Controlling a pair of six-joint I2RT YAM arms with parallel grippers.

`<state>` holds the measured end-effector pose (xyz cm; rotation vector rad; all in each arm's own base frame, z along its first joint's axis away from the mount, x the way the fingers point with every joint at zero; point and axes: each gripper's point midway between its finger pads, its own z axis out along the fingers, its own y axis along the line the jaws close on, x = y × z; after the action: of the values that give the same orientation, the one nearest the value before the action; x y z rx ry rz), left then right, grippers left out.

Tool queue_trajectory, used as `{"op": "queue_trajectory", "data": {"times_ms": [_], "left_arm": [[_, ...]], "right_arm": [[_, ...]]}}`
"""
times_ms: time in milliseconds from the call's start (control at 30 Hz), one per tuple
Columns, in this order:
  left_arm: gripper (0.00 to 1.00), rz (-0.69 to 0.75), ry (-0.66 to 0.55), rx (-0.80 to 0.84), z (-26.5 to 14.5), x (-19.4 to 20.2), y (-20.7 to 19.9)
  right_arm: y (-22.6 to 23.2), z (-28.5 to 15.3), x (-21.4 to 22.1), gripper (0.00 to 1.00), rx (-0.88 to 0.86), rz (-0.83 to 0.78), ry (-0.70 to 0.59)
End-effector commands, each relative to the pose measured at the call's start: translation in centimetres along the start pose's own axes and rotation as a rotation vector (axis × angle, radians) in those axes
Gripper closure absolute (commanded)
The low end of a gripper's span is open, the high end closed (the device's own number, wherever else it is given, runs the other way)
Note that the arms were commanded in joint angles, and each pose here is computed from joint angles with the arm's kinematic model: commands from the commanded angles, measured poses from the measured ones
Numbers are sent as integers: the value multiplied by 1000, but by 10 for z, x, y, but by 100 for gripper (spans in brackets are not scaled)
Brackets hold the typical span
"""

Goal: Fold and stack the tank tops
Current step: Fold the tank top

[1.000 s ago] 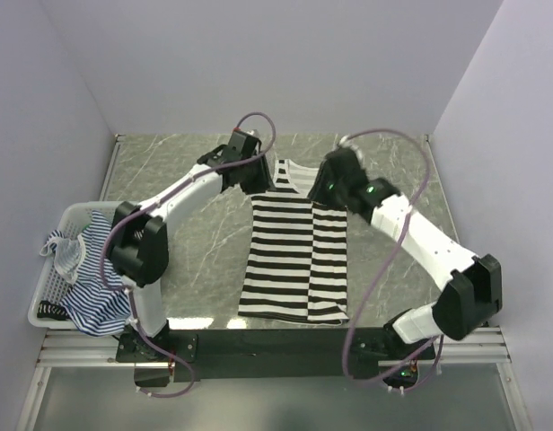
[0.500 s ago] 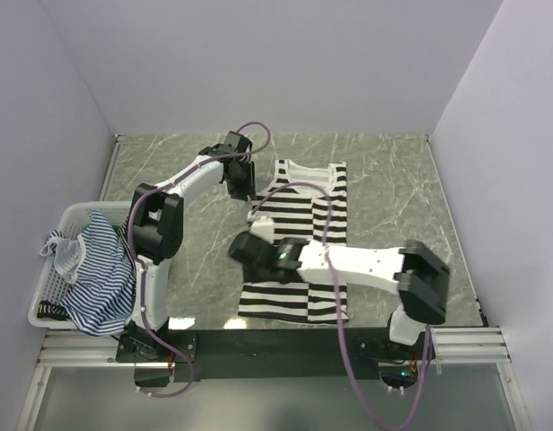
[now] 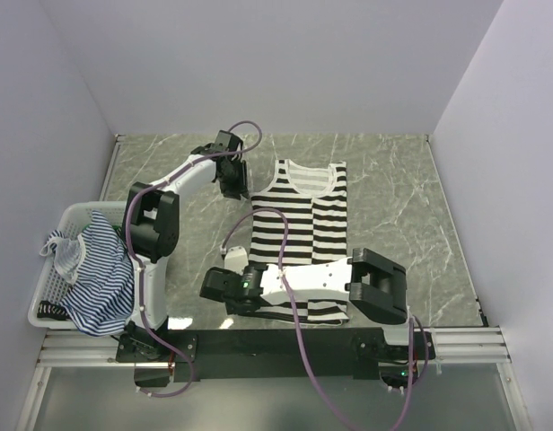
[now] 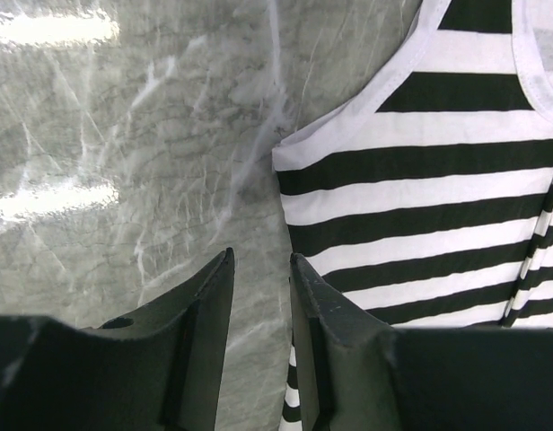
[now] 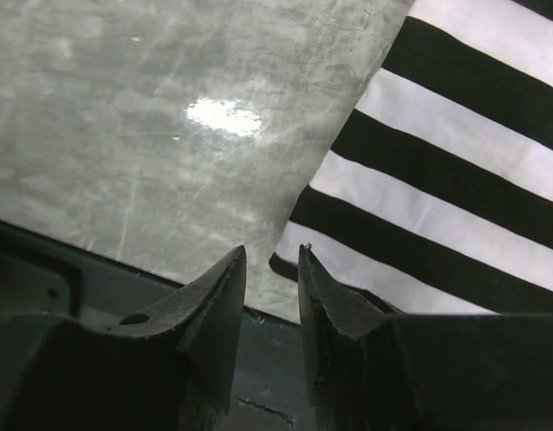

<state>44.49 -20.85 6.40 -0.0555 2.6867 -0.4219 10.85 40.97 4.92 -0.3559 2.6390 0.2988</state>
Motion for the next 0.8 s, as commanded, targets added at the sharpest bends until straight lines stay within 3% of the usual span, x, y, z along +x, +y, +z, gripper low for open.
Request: {"op": "queue_trajectory", "data": {"times_ms": [0,467,567,600,700,767], "left_arm": [[63,27,-37,39,-9,-8,-10],[63,23,-24,34,-4,-5,-8],[63,19,-25,36,-4,-4,-8],[63,20,-20,35,-3,-2,-7],[63,13,-12,32,-1,1,-5],[63,13,-7,43,0,4,-7]], "right_arm": [[4,2,-8,63,21,14,-32],[-3,19,15,66,81,-48,25],[-4,20,16,74,85,-55,30],[-5,21,16,83,87,-53,30],[-5,18,16,93,75,-46,27],[-3,16,12,94,65,-42,21]]}}
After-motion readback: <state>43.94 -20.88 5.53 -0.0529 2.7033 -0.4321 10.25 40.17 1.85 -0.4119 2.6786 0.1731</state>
